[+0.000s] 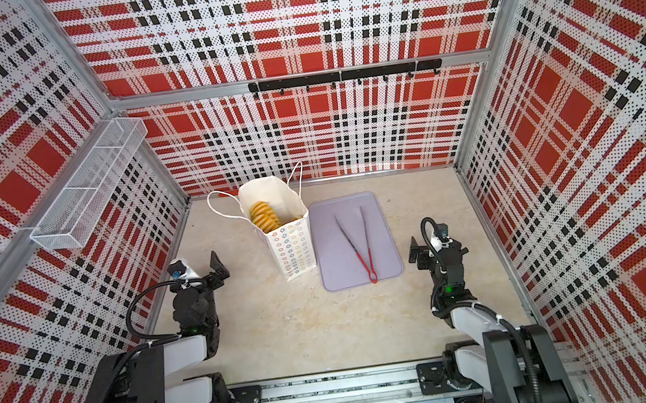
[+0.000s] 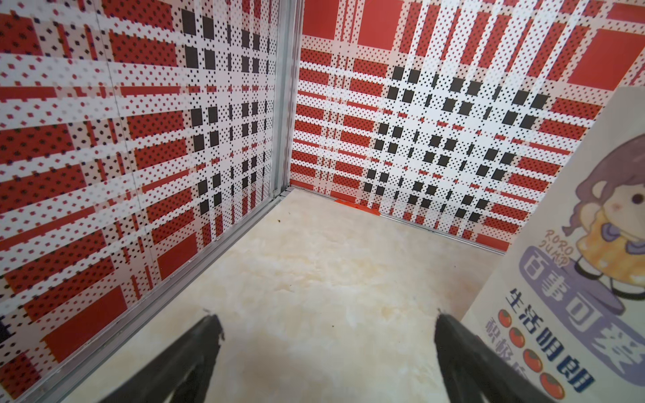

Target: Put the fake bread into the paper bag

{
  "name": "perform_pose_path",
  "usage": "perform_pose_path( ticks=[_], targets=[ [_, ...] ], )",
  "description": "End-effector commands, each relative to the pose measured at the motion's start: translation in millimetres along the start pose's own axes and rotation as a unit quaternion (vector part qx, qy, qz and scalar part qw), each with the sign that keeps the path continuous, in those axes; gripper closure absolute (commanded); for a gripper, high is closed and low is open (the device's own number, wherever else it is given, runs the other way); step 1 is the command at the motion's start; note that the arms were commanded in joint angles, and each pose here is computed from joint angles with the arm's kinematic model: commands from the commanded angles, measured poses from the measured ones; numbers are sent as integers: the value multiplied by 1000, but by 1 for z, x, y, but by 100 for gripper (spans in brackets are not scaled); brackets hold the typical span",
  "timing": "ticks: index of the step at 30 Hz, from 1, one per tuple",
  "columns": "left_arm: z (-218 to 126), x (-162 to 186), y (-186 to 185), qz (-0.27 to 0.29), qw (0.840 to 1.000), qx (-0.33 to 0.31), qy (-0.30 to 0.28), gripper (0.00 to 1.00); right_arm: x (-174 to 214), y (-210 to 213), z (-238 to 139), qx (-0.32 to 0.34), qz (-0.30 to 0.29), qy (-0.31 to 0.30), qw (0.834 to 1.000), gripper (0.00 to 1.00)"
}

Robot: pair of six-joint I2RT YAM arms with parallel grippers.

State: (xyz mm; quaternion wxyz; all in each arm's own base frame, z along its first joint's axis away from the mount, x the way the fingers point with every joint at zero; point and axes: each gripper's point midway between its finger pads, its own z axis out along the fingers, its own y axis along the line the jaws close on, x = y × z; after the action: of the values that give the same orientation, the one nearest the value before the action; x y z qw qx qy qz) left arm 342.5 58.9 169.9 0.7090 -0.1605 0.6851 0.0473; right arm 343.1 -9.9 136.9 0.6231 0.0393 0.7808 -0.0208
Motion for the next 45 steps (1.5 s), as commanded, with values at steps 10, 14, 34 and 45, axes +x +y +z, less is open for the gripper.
perform_pose_path(
  ticks=[10,14,34,45],
  targets=[
    [8,-2,-25,40,998,31,-25,2,-23,8,14,-20,-12,-72,997,1],
    [6,3,-27,42,998,37,-32,2,-25,8,20,-19,-10,-77,997,1],
    [12,12,-23,53,998,2,-25,2,-2,9,49,-16,-18,-46,999,0],
    [12,12,-23,53,998,2,-24,2,-3,9,49,-17,-18,-48,999,0]
  ],
)
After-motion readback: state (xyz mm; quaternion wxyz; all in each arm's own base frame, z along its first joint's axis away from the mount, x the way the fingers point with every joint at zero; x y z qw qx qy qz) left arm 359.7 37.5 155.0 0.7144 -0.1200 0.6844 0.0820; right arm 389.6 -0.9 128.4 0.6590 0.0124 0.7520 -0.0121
